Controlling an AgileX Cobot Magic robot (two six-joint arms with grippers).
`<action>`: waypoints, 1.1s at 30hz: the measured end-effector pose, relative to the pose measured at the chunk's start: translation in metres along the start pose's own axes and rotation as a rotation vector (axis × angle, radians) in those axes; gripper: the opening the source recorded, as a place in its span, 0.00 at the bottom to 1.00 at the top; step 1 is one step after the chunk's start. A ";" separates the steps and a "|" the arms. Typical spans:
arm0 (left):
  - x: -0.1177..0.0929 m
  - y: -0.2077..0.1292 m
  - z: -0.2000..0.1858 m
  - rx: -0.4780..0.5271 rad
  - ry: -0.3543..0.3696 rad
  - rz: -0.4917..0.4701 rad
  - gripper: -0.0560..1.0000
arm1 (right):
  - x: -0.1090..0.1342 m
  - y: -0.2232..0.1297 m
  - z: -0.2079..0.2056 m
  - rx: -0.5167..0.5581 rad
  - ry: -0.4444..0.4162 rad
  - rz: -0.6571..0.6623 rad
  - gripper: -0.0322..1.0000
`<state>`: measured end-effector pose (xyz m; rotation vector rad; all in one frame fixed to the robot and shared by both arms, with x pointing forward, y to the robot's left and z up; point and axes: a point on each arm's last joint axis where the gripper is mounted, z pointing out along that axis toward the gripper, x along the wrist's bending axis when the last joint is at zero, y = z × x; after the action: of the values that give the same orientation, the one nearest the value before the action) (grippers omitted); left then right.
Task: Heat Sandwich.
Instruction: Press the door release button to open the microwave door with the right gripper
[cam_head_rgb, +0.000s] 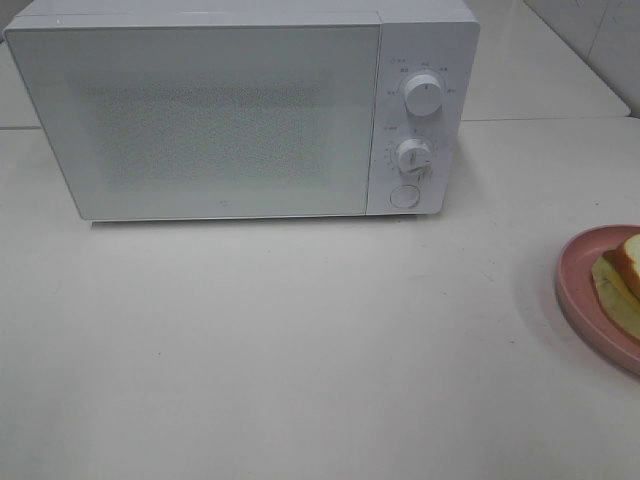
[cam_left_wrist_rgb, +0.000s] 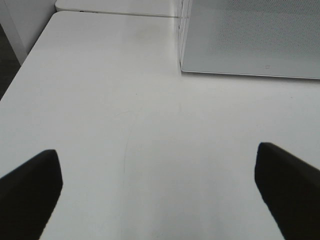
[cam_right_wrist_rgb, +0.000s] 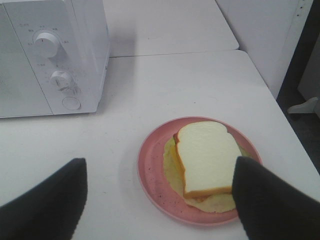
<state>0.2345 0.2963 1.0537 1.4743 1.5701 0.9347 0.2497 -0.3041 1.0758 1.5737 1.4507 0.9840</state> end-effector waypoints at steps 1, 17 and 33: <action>0.000 0.000 0.000 0.000 0.000 0.000 0.99 | 0.001 0.003 0.004 0.005 0.000 -0.001 0.77; 0.000 0.000 0.000 0.000 0.000 0.000 0.99 | 0.008 0.039 0.065 0.023 0.012 -0.025 0.77; 0.000 0.000 0.000 0.000 0.000 0.000 0.99 | 0.014 0.048 0.127 0.110 0.021 -0.025 0.77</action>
<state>0.2345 0.2963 1.0537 1.4743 1.5701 0.9347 0.3861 -0.2969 1.0680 1.6241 1.5588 0.9222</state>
